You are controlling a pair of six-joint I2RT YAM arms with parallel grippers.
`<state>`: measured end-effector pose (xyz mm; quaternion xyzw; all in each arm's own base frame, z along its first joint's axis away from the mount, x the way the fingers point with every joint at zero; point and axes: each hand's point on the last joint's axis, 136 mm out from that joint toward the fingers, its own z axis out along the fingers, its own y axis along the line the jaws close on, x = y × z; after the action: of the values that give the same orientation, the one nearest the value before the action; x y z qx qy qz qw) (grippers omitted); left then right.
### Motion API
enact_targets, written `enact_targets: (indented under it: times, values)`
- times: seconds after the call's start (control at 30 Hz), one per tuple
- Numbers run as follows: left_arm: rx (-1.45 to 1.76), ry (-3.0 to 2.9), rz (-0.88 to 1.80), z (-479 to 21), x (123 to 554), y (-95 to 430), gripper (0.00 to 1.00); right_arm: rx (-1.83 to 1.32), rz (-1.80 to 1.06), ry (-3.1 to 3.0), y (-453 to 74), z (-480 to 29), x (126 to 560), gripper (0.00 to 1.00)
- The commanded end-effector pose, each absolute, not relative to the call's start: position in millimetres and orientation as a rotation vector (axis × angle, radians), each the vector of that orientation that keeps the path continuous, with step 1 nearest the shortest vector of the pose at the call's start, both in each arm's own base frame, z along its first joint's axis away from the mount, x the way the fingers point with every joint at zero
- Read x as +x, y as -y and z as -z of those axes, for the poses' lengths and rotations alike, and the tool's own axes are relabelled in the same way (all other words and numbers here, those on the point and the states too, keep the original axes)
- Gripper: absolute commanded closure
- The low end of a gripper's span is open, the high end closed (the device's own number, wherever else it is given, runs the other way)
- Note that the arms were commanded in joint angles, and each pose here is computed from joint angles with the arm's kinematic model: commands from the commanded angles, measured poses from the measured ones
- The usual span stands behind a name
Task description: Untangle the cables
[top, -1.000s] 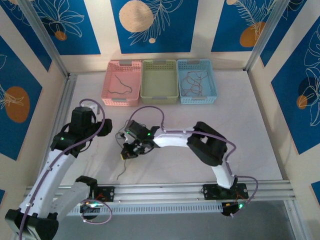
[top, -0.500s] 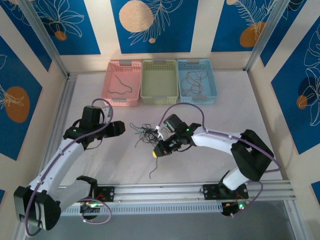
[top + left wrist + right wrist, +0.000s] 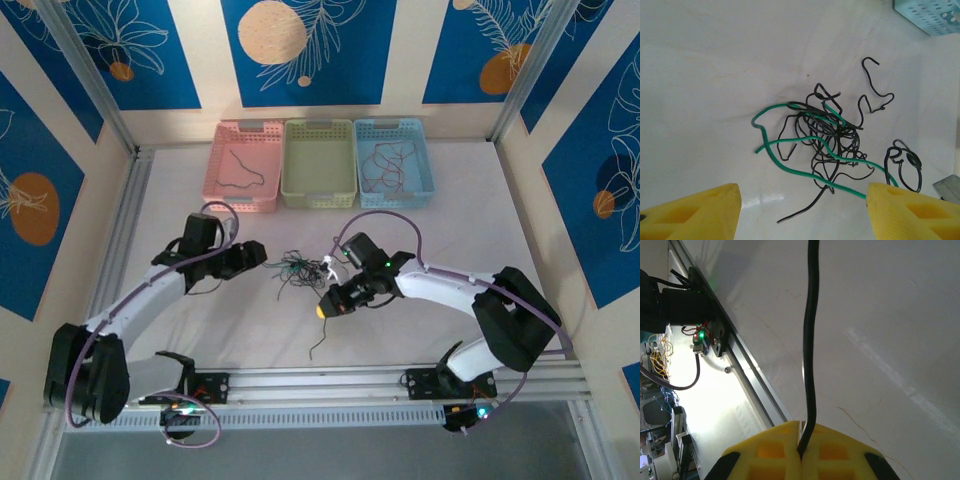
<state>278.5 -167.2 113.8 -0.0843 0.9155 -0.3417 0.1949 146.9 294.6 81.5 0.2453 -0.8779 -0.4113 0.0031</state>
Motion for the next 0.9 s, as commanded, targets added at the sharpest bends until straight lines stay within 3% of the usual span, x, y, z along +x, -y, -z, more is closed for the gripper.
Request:
enact_targets:
  times: [0.0, 0.33, 0.5, 0.63, 0.87]
  values:
    - [-0.268, -2.561, 1.038, -110, 280, 185, 0.32, 0.782, 1.325, 2.737, -293, -81, 143, 1.0]
    - [-0.233, -2.641, 0.986, -87, 281, 214, 0.37, 0.781, 1.319, 2.744, -292, -76, 143, 1.0]
    - [-0.225, -2.64, 0.938, -83, 284, 211, 0.6, 0.78, 1.314, 2.755, -292, -76, 144, 1.0]
    - [-0.189, -2.633, 0.878, -91, 289, 207, 0.99, 0.772, 1.278, 2.798, -287, -74, 147, 1.0]
    - [-0.137, -2.548, 0.639, -137, 300, 162, 1.0, 0.633, 0.953, 3.16, -243, -65, 183, 1.0]
